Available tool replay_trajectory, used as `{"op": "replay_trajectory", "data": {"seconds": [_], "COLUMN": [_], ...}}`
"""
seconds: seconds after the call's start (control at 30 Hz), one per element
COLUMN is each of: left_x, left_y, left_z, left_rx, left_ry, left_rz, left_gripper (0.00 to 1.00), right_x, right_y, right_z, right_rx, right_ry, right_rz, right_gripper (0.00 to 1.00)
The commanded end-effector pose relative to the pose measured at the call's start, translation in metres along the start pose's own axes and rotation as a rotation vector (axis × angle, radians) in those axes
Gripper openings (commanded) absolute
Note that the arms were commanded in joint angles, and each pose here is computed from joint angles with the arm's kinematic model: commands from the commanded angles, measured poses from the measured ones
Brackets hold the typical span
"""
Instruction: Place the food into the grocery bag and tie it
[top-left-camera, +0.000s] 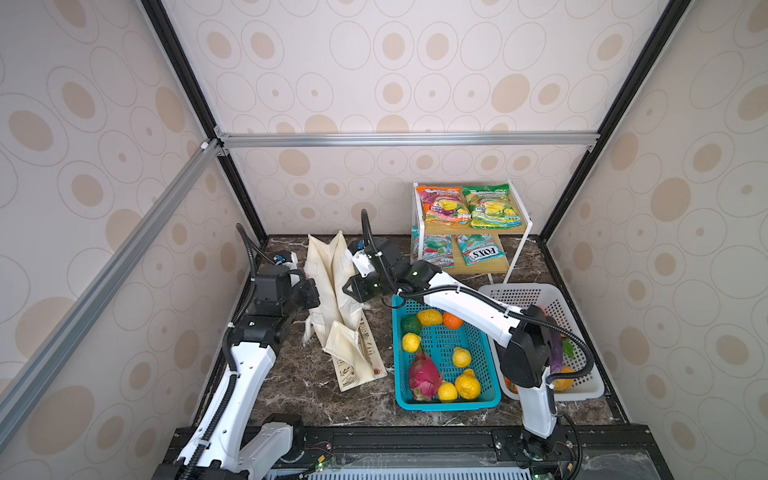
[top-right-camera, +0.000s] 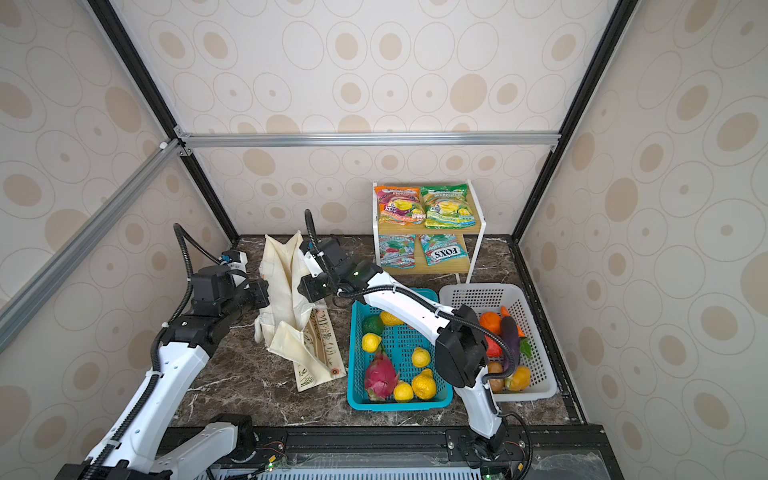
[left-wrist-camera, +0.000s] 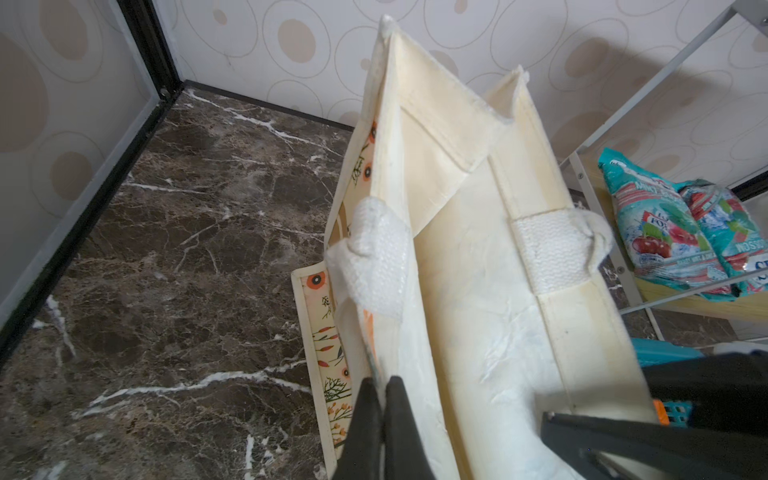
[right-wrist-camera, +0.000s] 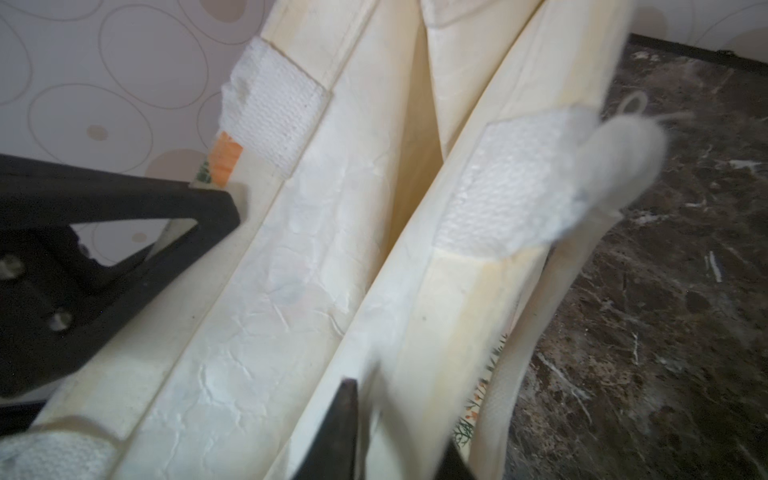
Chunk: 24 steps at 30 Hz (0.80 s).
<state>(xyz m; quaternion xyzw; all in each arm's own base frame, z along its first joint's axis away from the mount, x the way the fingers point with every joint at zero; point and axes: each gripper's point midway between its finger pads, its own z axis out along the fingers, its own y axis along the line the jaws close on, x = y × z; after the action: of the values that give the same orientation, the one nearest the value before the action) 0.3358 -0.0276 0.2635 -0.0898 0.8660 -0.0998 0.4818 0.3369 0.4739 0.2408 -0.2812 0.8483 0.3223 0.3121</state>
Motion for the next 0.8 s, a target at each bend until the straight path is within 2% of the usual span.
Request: {"op": "replay_trajectory", "data": {"seconds": [0.0,0.1,0.27,0.37,0.47,0.53,0.63,0.77], "left_x": [-0.043,-0.054,-0.061,-0.06,-0.056,-0.047,-0.033,-0.028], "left_y": [0.005,0.016,0.053,0.06,0.056,0.043,0.015,0.006], "left_z": [-0.022,-0.032,-0.055,-0.065,-0.067,-0.055,-0.035,-0.028], "left_rx": [-0.073,-0.159,-0.397,-0.438,-0.404,-0.31,-0.131,-0.066], "left_ry": [-0.099,-0.115,-0.116,-0.121,-0.126,-0.1,-0.063,-0.071], "left_rz": [0.059,0.084,0.133,0.149,0.154,0.163,0.169,0.198], "left_gripper": [0.0,0.0,0.0,0.0,0.0,0.0,0.0,0.0], "right_x": [-0.011,-0.014,-0.006,0.003,0.01,0.014,0.024,0.041], "right_y": [-0.017,-0.034,-0.061,-0.077,-0.088,-0.087,-0.081,-0.085], "right_z": [-0.027,-0.052,-0.09,-0.11,-0.126,-0.13,-0.118,-0.098], "right_rx": [0.143,0.259,0.442,0.53,0.575,0.557,0.493,0.472], "right_ry": [-0.031,-0.059,-0.055,-0.034,-0.027,-0.028,-0.005,0.036], "right_rz": [-0.03,-0.056,-0.085,-0.094,-0.082,-0.077,-0.06,-0.029], "right_gripper": [0.0,0.0,0.0,0.0,0.0,0.0,0.0,0.0]}}
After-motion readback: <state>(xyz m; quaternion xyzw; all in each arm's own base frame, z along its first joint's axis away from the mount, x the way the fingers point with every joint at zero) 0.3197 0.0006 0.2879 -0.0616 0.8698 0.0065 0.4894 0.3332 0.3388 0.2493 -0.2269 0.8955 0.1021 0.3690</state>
